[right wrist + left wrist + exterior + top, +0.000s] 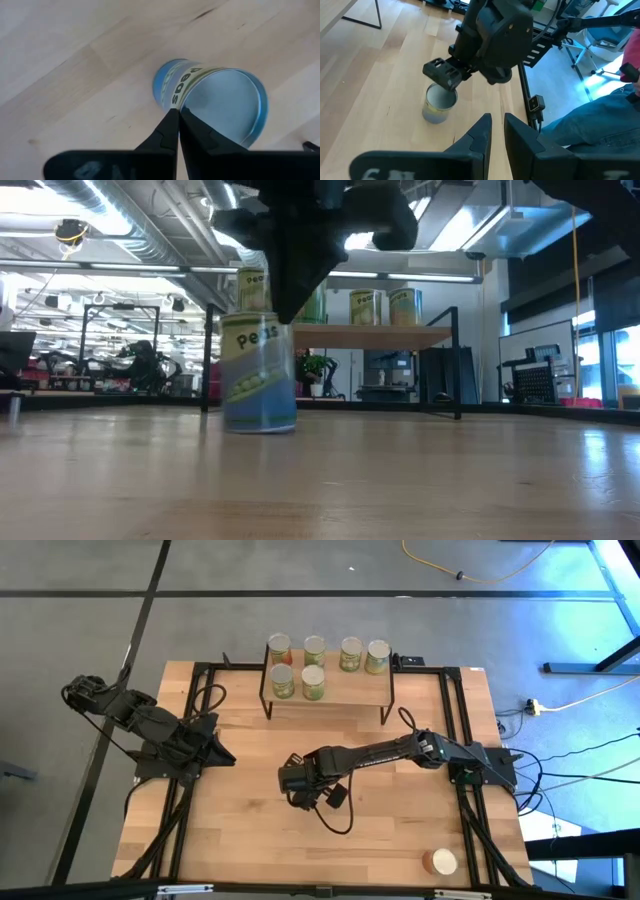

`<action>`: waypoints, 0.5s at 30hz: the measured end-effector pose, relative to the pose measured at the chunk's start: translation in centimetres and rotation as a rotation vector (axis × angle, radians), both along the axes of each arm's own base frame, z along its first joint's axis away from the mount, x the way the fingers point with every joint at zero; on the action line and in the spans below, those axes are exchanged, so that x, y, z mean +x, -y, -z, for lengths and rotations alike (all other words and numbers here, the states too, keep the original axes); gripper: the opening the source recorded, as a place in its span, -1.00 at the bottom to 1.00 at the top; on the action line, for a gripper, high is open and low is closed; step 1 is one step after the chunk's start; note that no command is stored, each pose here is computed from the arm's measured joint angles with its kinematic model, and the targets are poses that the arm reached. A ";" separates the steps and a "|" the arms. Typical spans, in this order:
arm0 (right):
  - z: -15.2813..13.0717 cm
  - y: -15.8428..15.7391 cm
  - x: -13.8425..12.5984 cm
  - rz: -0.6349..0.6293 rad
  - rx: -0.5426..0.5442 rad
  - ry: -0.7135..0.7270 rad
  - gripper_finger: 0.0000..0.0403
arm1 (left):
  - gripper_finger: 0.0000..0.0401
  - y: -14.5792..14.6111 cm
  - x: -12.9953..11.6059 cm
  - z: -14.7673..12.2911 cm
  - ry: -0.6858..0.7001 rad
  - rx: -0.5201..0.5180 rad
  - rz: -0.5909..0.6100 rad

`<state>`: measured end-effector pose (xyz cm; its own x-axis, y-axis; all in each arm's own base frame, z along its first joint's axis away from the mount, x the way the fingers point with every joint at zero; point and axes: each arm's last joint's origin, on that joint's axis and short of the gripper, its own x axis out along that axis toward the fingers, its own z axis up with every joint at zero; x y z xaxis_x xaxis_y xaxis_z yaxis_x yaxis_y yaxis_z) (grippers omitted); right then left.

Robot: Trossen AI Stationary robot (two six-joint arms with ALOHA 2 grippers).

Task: Pick and place cans onto a shelf
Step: Put the canned peas on the shelf

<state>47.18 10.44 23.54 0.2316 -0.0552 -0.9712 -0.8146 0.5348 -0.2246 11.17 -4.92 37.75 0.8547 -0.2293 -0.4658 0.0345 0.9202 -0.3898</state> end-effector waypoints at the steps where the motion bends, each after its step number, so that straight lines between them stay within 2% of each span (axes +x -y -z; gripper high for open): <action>1: -0.2 0.0 -0.1 0.000 0.001 0.001 -0.92 | -0.78 0.0 0.0 0.0 0.000 0.000 0.000; 6: -2.2 0.1 -0.7 0.001 0.011 0.043 -0.92 | -0.78 0.0 0.0 0.0 0.000 0.000 0.000; 15: -7.6 1.0 -3.1 0.109 0.060 0.134 -0.92 | -0.78 0.0 0.0 0.0 0.000 0.000 0.000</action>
<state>44.04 9.43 31.16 0.3554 -0.0297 -0.9342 -0.7156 0.6343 -0.2924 11.17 -4.92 37.74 0.8545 -0.2293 -0.4661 0.0343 0.9203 -0.3897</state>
